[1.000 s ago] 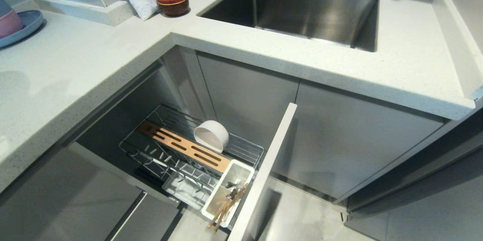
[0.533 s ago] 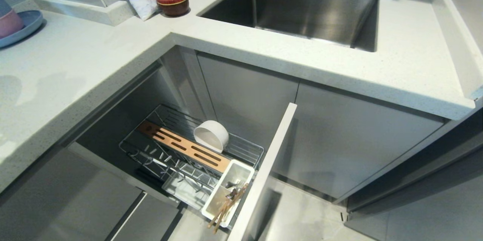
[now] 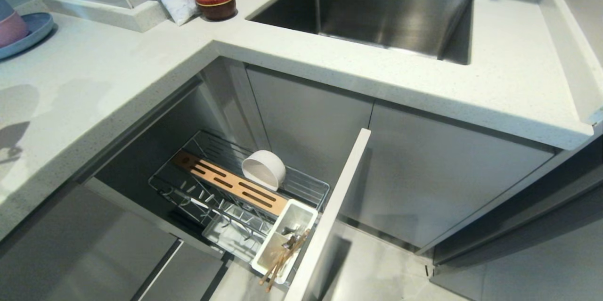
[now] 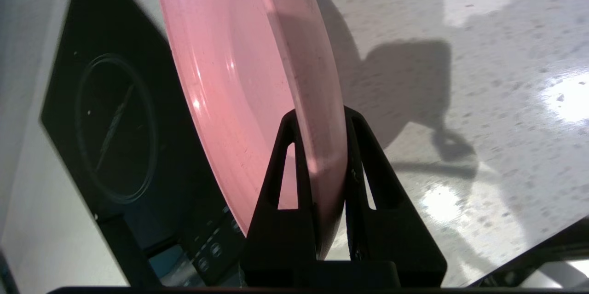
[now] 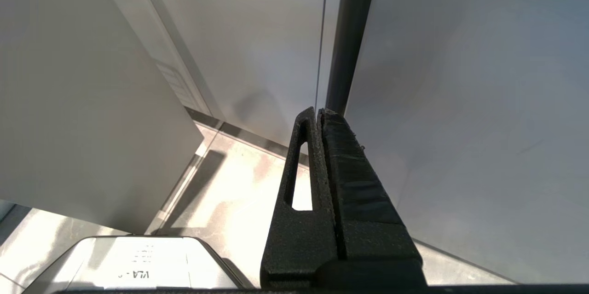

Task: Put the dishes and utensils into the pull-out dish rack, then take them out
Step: Take the plate out of the cupboard

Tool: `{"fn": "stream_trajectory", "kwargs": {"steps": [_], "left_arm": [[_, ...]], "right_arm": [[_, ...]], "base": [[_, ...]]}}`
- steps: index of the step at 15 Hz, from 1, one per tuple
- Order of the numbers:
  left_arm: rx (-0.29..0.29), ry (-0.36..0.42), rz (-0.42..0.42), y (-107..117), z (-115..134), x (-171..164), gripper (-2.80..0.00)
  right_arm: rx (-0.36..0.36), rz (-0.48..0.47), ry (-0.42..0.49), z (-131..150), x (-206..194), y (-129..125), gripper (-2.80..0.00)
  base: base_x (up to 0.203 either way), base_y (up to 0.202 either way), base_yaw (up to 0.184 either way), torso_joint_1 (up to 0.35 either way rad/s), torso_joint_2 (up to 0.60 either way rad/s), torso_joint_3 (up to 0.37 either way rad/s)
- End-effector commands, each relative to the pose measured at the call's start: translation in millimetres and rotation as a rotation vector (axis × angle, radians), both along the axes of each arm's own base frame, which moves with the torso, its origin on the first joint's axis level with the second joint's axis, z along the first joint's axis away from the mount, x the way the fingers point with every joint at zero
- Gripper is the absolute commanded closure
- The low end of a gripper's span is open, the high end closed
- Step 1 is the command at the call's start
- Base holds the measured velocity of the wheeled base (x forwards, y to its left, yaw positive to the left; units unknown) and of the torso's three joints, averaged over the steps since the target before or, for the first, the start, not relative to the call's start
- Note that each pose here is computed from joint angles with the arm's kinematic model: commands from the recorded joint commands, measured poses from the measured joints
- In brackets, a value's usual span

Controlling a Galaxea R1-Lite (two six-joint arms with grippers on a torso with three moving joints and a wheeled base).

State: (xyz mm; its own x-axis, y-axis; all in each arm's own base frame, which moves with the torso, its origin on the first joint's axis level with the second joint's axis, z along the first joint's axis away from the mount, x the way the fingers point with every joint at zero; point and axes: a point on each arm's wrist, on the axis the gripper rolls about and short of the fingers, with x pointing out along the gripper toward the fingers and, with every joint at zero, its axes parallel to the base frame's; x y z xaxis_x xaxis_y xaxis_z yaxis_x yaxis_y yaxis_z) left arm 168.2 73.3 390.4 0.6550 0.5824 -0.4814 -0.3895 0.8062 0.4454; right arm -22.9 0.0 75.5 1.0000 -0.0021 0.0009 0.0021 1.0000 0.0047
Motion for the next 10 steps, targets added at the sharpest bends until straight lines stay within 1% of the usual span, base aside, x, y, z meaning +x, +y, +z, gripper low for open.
{"fn": "stream_trajectory", "kwargs": {"steps": [1, 6, 10], "left_arm": [[-0.016, 0.051, -0.032, 0, -10, 19, 0.0], [-0.028, 0.089, -0.064, -2, -18, 35, 0.0], [-0.036, 0.111, -0.078, -3, -23, 39, 0.0]], "right_arm": [[0.0, 0.001, -0.002, -1, 0, 0, 0.0], [0.0, -0.001, -0.002, -1, 0, 0, 0.0], [0.0, 0.0, -0.002, -1, 0, 0, 0.0]], "base": [[0.0, 0.0, 0.0, 0.0, 0.0, 0.0], [0.0, 0.0, 0.0, 0.0, 0.0, 0.0], [0.0, 0.0, 0.0, 0.0, 0.0, 0.0]]}}
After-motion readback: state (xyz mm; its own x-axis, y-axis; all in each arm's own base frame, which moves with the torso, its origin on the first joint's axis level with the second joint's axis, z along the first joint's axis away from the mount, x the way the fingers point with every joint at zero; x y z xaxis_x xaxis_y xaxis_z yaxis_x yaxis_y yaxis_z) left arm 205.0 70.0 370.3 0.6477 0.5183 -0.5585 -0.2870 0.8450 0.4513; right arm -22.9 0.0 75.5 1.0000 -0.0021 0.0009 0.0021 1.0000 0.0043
